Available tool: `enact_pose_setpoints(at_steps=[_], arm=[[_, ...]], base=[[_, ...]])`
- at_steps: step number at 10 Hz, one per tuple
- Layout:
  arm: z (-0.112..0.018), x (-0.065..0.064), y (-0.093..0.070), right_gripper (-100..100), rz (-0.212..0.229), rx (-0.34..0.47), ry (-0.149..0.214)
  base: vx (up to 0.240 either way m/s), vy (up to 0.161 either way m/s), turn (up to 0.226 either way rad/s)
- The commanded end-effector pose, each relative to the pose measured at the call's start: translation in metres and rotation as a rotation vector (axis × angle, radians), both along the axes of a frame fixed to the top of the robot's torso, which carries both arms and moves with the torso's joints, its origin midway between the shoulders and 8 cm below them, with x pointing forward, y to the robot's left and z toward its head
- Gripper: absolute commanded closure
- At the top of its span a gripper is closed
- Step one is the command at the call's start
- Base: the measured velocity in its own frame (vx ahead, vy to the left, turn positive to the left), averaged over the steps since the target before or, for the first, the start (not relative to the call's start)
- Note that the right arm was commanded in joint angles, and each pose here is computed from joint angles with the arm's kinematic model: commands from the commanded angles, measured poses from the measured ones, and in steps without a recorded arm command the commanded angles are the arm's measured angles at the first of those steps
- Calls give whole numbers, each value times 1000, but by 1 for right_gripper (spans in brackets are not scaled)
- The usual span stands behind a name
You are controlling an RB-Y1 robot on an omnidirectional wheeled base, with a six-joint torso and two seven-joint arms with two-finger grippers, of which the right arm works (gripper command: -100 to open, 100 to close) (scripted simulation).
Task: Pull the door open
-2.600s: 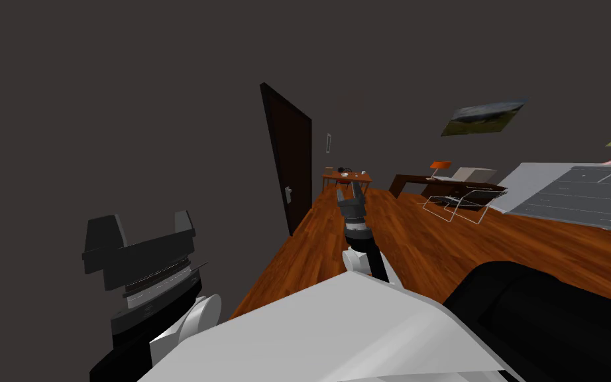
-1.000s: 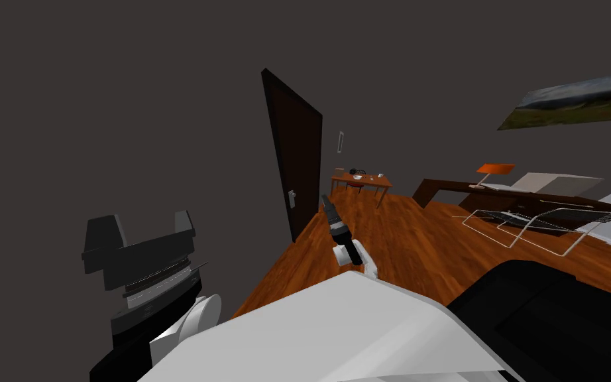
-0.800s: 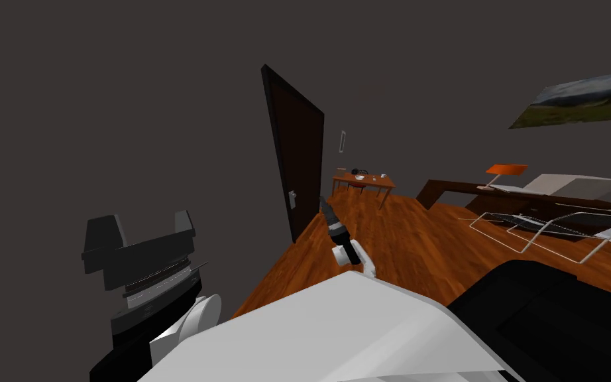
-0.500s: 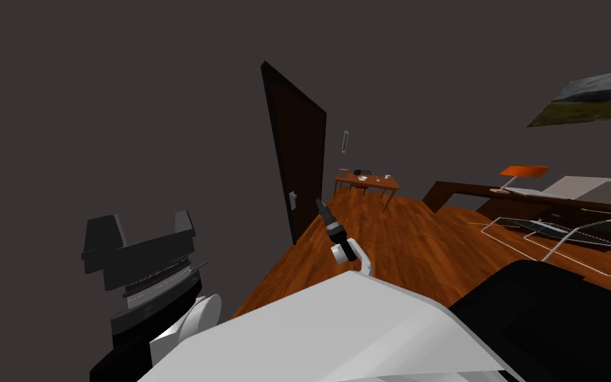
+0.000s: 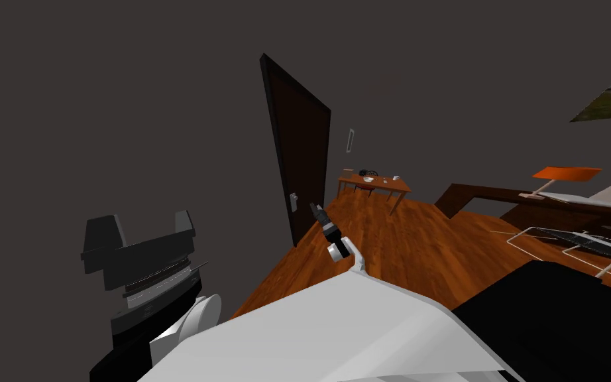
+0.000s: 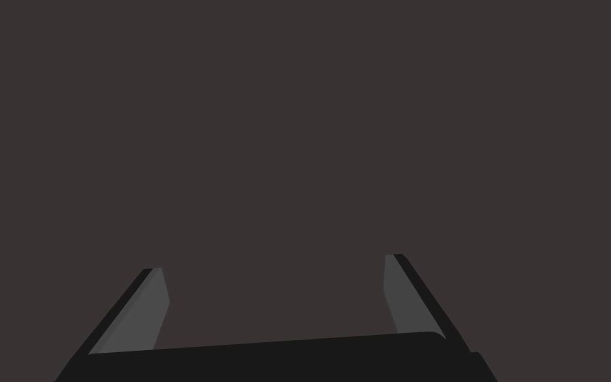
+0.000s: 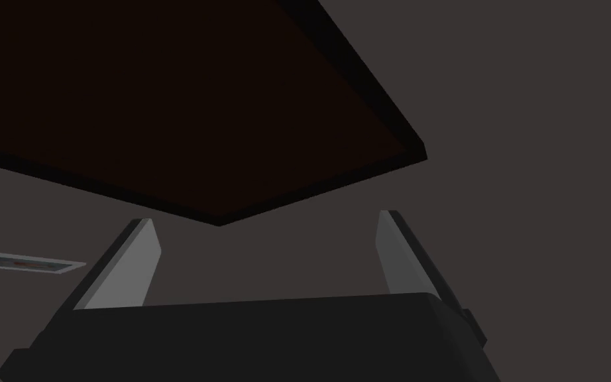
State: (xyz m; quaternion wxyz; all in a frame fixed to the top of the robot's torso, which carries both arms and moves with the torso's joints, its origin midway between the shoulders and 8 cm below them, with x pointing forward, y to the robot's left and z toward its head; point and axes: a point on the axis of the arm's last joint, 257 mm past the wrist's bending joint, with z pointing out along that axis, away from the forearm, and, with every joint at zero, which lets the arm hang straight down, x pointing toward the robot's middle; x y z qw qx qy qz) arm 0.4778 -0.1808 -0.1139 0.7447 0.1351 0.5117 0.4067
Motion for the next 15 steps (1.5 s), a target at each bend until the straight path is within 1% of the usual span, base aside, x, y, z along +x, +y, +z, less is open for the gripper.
enact_pose_setpoints(at_steps=[1,6,7,11,15], arm=[[-12,8,3,-100,-10,-58,17],[-51,31,18,-100,-28,-229,64],[-51,31,18,-100,-28,-229,64],[-81,46,29,-100,-35,-362,96],[-108,58,39,-100,-36,-486,121]], base=[[86,-89,87],[82,-79,86],[57,-59,27],[65,-67,80],[81,-81,80]])
